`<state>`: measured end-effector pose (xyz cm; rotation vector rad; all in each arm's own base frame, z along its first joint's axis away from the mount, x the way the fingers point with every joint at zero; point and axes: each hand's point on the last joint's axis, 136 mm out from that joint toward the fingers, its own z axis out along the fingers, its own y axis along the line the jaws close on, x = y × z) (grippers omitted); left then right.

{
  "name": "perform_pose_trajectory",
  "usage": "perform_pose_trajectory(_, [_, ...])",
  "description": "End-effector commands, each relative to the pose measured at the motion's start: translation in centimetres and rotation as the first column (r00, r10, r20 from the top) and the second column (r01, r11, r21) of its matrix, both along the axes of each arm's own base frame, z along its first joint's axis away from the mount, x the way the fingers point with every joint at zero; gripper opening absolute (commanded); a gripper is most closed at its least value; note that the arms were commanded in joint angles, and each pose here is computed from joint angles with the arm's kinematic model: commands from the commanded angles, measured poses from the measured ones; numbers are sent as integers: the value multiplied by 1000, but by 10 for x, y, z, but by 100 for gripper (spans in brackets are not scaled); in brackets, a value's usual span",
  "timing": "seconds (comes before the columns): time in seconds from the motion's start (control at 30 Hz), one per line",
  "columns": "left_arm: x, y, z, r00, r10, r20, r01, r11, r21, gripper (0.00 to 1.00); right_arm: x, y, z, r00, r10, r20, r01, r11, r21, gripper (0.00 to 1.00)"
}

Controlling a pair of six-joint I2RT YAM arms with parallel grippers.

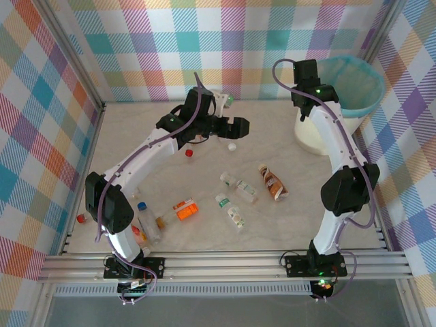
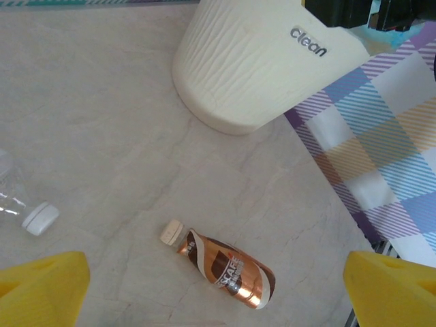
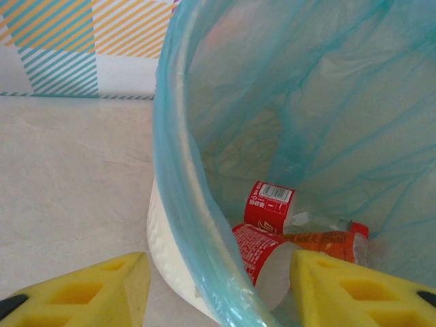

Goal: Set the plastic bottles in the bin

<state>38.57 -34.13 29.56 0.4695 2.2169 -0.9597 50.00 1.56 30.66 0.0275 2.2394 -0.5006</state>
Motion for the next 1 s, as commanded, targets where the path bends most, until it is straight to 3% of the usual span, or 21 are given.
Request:
perform_pose_trajectory(0.0, [-1, 5, 0, 1000, 1, -14, -1, 1000, -6, 95, 1, 9, -23, 996, 45, -76, -42, 998, 52, 54])
perform_pose_trajectory(0.57, [1, 10, 0, 1000, 18, -24, -18, 1000, 1, 95, 9, 28, -41, 963, 209, -172, -193, 976, 101, 36])
perform_pose_trajectory(0.97, [6, 9, 3, 999, 28, -26, -28, 1000, 5, 95, 10, 27, -47, 953, 224, -206, -196, 969, 149, 26])
